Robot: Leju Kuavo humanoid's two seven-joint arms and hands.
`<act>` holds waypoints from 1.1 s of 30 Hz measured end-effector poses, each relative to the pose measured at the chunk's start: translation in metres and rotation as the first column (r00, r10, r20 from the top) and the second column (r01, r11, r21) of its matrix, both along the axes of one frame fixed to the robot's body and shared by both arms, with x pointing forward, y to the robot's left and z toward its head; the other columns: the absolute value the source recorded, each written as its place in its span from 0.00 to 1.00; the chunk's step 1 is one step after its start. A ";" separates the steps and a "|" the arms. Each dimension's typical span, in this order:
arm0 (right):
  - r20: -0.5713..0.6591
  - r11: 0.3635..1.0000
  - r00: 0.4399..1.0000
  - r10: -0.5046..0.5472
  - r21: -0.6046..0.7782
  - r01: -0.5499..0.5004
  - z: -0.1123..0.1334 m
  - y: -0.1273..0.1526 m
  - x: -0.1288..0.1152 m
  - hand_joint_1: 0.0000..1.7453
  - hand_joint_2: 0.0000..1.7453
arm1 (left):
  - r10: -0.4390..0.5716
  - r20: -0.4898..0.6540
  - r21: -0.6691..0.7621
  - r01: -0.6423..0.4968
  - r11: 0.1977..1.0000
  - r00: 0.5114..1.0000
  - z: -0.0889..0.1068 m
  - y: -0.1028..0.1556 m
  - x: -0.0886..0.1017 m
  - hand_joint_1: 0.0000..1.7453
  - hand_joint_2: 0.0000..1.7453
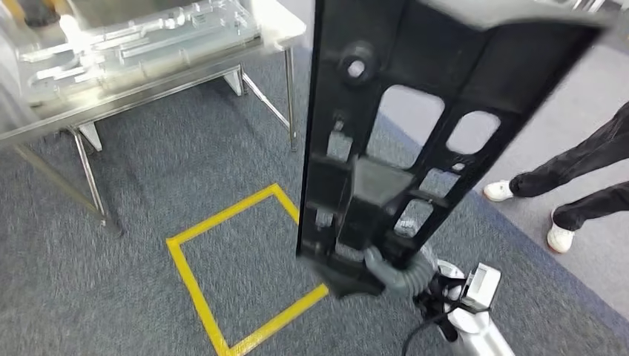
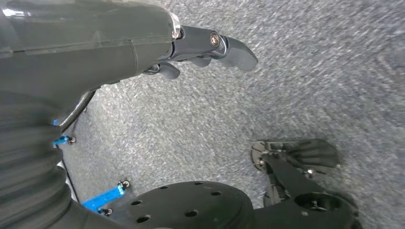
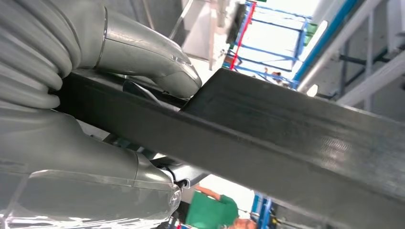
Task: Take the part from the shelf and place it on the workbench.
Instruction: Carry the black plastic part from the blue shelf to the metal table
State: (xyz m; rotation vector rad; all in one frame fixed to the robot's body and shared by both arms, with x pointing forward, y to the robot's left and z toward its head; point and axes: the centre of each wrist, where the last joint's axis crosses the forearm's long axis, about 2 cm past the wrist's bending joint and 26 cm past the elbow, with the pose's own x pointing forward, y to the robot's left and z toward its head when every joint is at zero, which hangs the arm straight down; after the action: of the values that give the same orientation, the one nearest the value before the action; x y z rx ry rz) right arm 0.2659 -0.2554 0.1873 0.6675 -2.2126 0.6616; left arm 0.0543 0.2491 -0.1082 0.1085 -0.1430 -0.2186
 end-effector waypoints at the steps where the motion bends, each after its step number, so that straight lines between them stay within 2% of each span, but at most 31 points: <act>1: -0.002 1.000 1.000 -0.001 0.001 0.001 -0.001 0.000 -0.001 1.00 1.00 | -0.002 -0.001 -0.004 0.002 1.000 1.000 0.000 -0.001 0.000 0.00 1.00; 10: -0.016 1.000 1.000 -0.009 -0.003 0.009 -0.006 -0.005 -0.005 1.00 1.00 | -0.008 -0.012 -0.039 0.007 0.999 1.000 0.001 -0.012 -0.004 0.00 1.00; 33: 0.004 1.000 1.000 0.006 0.013 -0.006 0.005 0.006 0.001 1.00 1.00 | 0.029 0.029 -0.015 -0.029 0.999 0.999 0.001 -0.010 0.001 0.00 1.00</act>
State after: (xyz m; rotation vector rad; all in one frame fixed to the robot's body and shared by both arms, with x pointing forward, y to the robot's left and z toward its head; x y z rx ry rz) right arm 0.2672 -0.2496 0.1927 0.6798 -2.2216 0.6528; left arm 0.0557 0.2387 -0.1070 0.0993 -0.1724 -0.1869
